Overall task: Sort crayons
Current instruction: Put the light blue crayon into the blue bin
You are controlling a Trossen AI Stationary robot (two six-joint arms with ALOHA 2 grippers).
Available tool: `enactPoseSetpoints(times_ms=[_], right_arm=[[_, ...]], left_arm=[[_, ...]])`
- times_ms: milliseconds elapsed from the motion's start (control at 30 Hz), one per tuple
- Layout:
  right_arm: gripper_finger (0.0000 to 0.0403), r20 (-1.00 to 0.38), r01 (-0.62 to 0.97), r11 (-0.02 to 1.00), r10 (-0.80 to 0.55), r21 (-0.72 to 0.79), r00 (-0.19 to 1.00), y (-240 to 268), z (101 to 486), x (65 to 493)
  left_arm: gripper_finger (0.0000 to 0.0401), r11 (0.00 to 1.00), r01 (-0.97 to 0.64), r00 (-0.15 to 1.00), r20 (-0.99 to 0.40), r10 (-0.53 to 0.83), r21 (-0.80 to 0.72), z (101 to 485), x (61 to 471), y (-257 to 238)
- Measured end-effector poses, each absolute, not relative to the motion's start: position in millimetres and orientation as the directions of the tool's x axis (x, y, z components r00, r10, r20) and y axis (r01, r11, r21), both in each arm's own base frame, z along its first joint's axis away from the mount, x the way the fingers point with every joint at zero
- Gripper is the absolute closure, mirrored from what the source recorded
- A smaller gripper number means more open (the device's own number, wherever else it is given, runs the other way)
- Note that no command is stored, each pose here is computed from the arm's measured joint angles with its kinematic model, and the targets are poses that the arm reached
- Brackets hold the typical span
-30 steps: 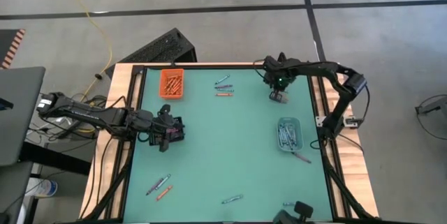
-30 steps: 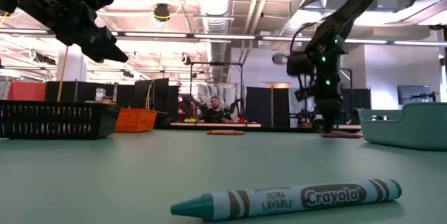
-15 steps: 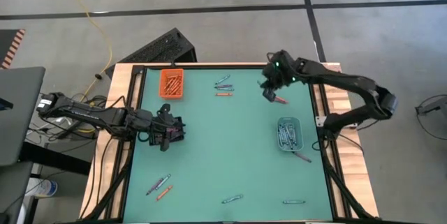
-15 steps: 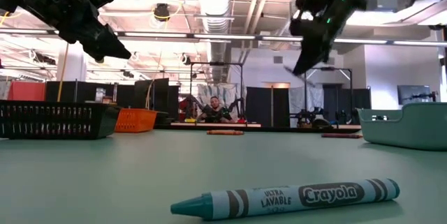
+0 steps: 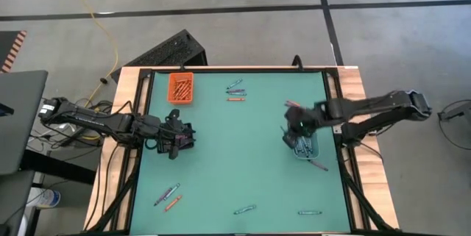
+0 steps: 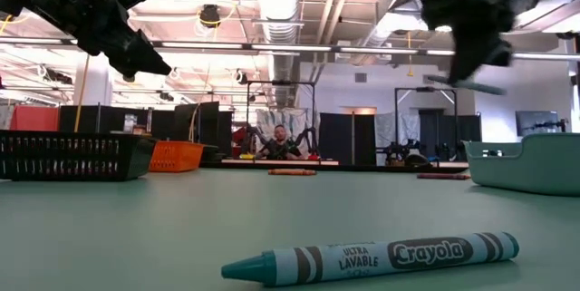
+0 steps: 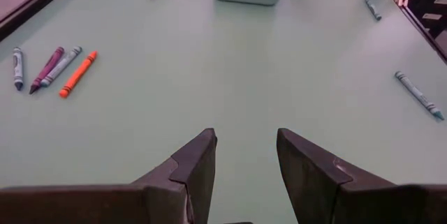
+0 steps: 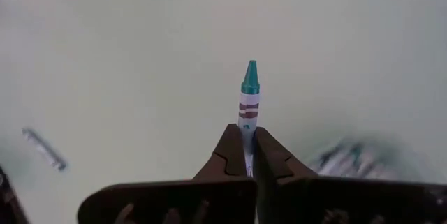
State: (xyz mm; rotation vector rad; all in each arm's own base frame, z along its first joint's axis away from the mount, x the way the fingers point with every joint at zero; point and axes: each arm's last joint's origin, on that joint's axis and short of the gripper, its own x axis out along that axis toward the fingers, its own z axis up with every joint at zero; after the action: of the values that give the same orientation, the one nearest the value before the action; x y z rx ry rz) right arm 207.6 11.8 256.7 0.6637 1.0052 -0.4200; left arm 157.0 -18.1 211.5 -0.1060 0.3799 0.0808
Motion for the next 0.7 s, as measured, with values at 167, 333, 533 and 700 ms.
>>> enactPoseSetpoints(times_ms=[167, 333, 533, 700], right_arm=[[0.0393, -0.906, 0.653, 0.702, -0.026, 0.285, 0.423, 31, 238, 198], [0.0388, -0.948, 0.728, 0.653, -0.047, 0.21, 0.316, 35, 233, 187], [0.0385, -0.981, 0.796, 0.6, -0.103, 0.072, 0.166, 38, 227, 174], [0.0363, -0.979, 0.87, 0.492, -0.153, 0.043, 0.135, 35, 224, 175]], left_arm=[[0.026, 0.991, -0.097, 0.931, -0.361, 0.058, -0.092, 213, 158, -18], [0.026, 0.989, -0.101, 0.933, -0.356, 0.057, -0.106, 213, 158, -18], [0.026, 0.992, -0.087, 0.934, -0.353, 0.048, -0.095, 214, 158, -20], [0.026, 0.991, -0.09, 0.938, -0.344, 0.051, -0.097, 214, 158, -20]])
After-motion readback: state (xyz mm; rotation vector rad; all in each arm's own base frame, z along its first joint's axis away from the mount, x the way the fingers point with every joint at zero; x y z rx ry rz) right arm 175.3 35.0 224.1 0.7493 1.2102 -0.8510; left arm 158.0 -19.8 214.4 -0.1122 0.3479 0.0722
